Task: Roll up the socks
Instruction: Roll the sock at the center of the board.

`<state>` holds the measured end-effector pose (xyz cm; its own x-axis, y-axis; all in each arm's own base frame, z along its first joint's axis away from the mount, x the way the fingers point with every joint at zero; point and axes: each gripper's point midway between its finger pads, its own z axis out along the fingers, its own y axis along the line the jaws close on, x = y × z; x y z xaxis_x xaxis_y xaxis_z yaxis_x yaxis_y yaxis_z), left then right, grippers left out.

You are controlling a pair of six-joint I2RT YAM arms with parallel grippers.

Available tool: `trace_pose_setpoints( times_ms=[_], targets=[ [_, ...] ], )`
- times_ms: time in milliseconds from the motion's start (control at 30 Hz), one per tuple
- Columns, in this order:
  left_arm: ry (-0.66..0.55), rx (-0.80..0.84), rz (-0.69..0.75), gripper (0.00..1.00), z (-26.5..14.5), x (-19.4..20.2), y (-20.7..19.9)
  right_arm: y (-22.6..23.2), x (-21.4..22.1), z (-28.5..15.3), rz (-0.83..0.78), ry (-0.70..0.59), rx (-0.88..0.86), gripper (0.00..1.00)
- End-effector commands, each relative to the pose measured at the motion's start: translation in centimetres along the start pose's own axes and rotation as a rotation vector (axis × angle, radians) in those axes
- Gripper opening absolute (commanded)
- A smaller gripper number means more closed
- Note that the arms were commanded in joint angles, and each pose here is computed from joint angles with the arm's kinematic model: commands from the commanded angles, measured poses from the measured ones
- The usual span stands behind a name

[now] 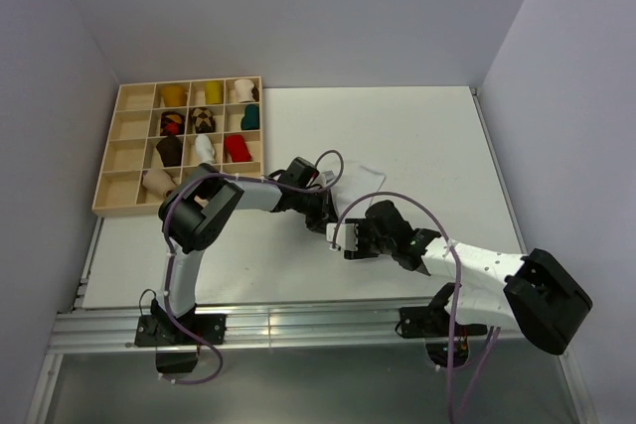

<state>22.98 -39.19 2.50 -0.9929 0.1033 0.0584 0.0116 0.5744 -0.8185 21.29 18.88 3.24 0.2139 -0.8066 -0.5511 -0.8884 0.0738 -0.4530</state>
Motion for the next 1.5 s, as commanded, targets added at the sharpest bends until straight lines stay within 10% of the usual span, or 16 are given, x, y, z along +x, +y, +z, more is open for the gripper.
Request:
trace_pose_setpoints(
  times_ms=[0, 567, 933, 1167, 1467],
  targets=[
    [0.044, -0.095, -0.030, 0.00, 0.5, 1.2, 3.2, -1.6, -0.3, 0.7, -0.055, 0.003, 0.080, 0.54],
    [-0.014, 0.001, -0.005, 0.06, -1.3, 0.1, 0.8, 1.2, -0.6, 1.9, 0.072, 0.017, -0.104, 0.11],
    [-0.343, 0.094, 0.039, 0.36, -6.3, -3.6, -2.5, 1.8, -1.1, -0.8, 0.398, 0.041, -0.531, 0.10],
    [-0.588, 0.004, 0.137, 0.32, -9.7, -5.3, -2.1, 1.8, -0.2, -1.4, 0.632, 0.077, -0.746, 0.12],
    [-0.841, -0.240, 0.599, 0.37, -11.5, -5.6, -3.2, -0.2, 0.0, -1.7, 0.981, 0.071, -1.034, 0.13]
  ],
)
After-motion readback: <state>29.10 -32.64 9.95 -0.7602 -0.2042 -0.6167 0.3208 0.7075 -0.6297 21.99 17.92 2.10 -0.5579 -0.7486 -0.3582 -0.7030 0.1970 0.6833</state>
